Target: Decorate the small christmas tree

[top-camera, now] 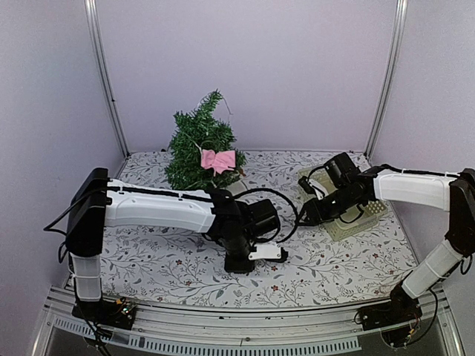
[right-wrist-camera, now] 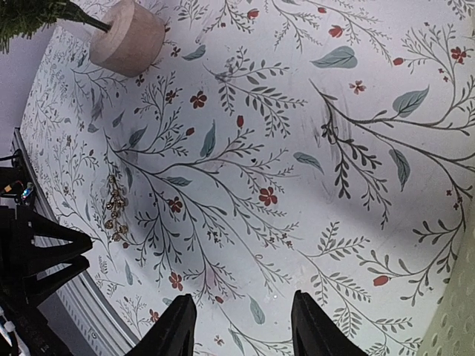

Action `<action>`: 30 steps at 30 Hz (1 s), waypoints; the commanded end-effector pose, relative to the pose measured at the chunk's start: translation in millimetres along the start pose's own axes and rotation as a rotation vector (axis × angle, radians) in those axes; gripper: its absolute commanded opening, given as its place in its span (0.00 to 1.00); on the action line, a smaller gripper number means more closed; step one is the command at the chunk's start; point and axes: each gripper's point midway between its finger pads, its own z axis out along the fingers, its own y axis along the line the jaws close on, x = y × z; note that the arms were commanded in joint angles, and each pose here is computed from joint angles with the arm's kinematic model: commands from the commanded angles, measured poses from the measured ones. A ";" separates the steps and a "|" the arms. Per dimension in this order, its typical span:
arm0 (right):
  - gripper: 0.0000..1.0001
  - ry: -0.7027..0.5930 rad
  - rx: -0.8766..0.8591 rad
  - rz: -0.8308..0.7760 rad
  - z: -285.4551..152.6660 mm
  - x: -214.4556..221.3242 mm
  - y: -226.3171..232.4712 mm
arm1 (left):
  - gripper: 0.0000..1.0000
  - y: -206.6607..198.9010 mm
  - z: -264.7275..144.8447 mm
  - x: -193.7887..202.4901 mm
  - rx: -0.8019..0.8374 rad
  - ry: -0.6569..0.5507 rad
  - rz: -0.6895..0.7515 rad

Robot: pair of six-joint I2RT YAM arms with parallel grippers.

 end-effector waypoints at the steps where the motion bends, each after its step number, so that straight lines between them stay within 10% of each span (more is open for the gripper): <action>1: 0.47 -0.046 -0.043 0.031 -8.3 -6.0 1.9 | 0.29 -1.4 7.9 3.0 -0.011 0.053 0.070; 15: 0.47 -0.047 -0.042 0.043 -6.7 -6.5 -2.9 | 0.26 25.7 38.8 -6.2 -0.082 0.085 0.069; 30: 0.47 -0.051 -0.032 0.032 -7.6 -7.9 -5.3 | 0.09 27.3 33.7 66.6 -0.076 0.227 -0.058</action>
